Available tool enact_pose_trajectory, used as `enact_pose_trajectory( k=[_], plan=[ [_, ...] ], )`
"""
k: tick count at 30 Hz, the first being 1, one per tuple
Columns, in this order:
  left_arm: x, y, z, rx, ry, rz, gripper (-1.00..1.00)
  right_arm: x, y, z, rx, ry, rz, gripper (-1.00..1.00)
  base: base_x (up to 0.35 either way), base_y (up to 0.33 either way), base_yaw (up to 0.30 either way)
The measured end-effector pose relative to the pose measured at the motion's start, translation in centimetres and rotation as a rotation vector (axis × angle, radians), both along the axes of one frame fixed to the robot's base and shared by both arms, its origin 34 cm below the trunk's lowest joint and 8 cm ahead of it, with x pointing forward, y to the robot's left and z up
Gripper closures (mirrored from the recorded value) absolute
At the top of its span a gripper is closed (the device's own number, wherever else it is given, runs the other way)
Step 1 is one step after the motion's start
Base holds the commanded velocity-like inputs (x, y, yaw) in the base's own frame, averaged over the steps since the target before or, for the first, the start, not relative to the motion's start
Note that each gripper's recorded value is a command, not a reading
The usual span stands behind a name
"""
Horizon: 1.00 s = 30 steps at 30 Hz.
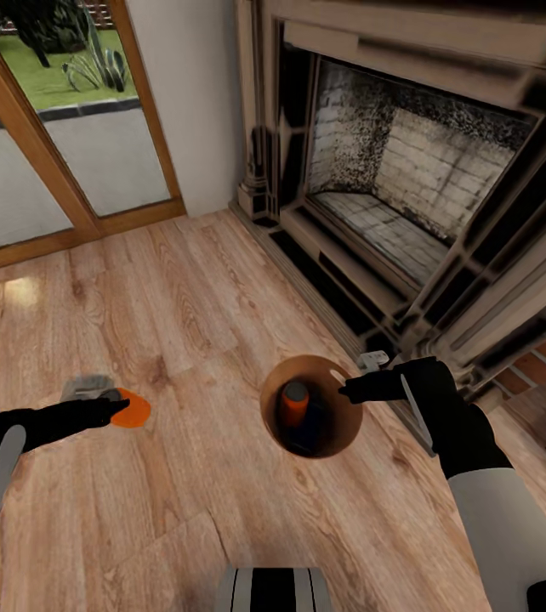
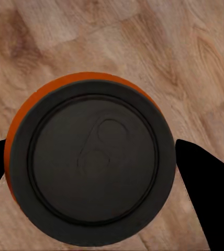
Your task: Put the three can of soda from the living room inside the tash can in the kitchen.
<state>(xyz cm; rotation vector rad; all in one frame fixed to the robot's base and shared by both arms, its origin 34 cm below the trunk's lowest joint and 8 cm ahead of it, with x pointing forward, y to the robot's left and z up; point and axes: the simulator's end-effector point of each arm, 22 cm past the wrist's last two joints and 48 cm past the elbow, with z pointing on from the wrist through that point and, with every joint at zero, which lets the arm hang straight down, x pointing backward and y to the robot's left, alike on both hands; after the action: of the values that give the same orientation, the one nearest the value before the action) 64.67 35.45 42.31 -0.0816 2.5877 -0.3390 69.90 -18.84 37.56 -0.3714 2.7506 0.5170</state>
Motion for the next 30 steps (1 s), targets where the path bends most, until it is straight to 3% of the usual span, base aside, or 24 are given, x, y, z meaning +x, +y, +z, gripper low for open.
enact_pose_trajectory(
  k=[5,10,11,12,19,23,30],
  plan=[
    [5.2,0.0,4.9,-0.023,-0.077,-0.015,1.00,-0.7,-0.4,-0.5,-0.008,0.050,-0.006,1.00,0.000,0.000,0.000],
    [6.8,-1.9,6.2,-0.176,-0.067,-0.047,1.00,-1.5,-0.1,-1.3,-0.006,0.118,-0.013,1.00,0.000,0.000,0.000],
    [7.0,-3.2,6.9,-0.248,-0.071,-0.074,1.00,-1.4,0.1,-1.7,0.002,0.151,-0.021,1.00,0.000,0.000,0.000],
    [7.0,-3.7,7.3,-0.271,-0.073,-0.089,1.00,-1.3,0.1,-1.9,0.005,0.179,-0.030,1.00,0.000,0.000,0.000],
    [8.1,-6.4,10.6,-0.313,-0.099,-0.171,1.00,-0.3,-2.9,-2.8,-0.117,0.279,-0.068,1.00,0.000,0.000,0.000],
    [8.7,-7.0,12.4,-0.321,-0.119,-0.196,1.00,0.0,-2.8,-1.9,-0.104,0.299,-0.082,1.00,0.000,0.000,0.000],
    [8.5,-8.3,15.7,-0.397,-0.140,-0.261,1.00,0.5,-2.9,-0.5,-0.112,0.300,-0.081,1.00,0.000,0.000,0.000]
  ],
)
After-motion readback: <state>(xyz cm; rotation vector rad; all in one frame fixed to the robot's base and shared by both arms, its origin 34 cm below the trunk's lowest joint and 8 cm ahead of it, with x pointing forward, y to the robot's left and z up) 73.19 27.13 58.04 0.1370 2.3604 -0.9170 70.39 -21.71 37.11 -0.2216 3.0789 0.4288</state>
